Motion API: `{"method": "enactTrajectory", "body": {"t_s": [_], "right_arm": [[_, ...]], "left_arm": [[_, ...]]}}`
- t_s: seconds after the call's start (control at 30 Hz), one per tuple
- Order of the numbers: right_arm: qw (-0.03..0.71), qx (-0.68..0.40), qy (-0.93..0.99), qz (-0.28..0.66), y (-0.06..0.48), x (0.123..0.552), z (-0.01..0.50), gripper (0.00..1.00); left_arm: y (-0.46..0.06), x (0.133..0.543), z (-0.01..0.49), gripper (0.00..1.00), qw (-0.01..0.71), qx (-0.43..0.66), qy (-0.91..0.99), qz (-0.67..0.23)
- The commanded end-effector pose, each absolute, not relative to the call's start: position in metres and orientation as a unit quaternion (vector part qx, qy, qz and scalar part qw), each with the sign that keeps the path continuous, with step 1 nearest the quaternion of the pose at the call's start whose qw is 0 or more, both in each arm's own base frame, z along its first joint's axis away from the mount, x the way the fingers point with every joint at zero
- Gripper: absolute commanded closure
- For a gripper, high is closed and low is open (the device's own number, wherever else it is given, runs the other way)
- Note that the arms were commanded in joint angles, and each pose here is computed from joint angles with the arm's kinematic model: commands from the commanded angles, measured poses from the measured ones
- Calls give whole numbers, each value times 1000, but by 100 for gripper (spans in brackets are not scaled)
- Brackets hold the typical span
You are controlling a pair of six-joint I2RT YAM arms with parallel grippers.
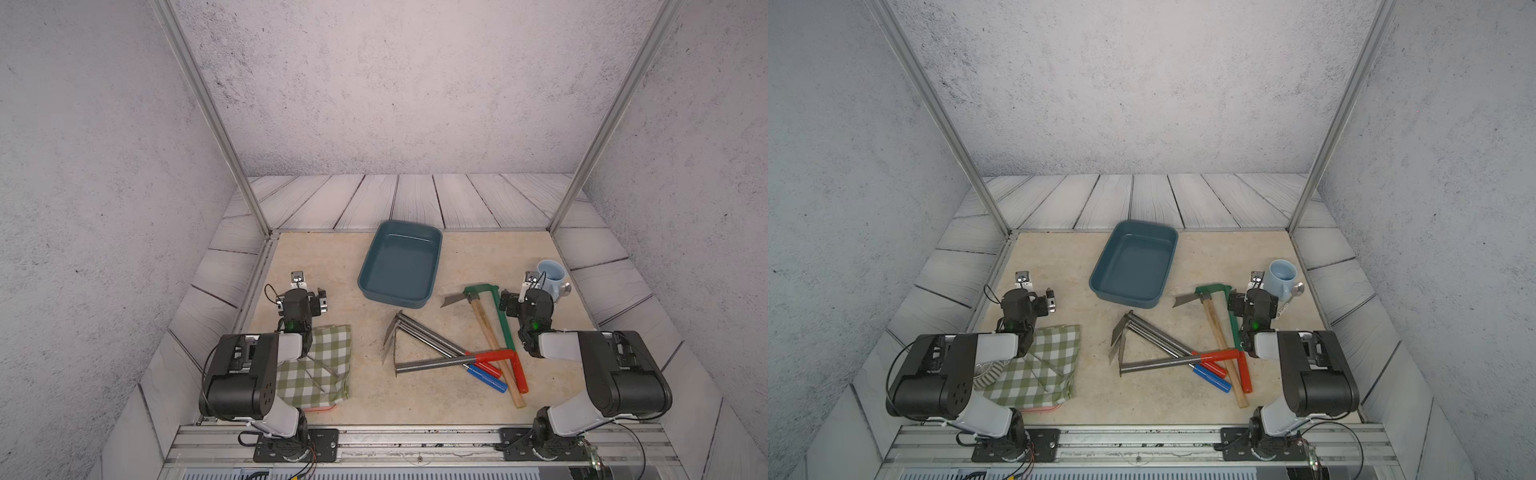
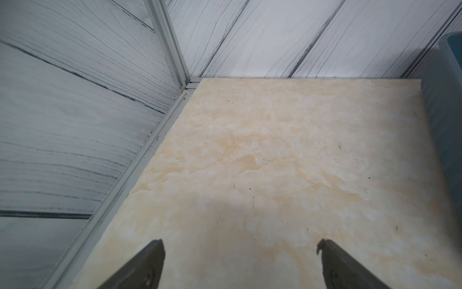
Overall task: Put the small hoe into the storage box
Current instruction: Pick up the hoe from the center of the board.
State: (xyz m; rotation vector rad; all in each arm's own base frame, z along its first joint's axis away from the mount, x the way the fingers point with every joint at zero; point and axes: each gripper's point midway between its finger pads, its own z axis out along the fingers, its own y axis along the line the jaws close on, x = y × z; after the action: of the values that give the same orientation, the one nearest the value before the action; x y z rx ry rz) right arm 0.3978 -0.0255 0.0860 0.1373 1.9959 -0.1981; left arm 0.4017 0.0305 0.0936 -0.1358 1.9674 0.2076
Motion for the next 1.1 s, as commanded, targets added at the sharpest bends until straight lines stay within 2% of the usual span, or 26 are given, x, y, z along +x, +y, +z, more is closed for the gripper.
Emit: {"method": "enactTrajectory", "body": {"t_s": [0.0, 0.9, 1.07], "right_arm": [[541, 62, 834, -83, -26, 398, 90, 1], [542, 61, 834, -83, -26, 398, 90, 1], [524, 58, 845, -85, -25, 403, 102, 1]], "left_arm": [[32, 404, 99, 0, 555, -60, 826, 85], [34, 404, 103, 0, 557, -67, 823, 88], [37, 408, 116, 0, 532, -71, 838, 96]]}}
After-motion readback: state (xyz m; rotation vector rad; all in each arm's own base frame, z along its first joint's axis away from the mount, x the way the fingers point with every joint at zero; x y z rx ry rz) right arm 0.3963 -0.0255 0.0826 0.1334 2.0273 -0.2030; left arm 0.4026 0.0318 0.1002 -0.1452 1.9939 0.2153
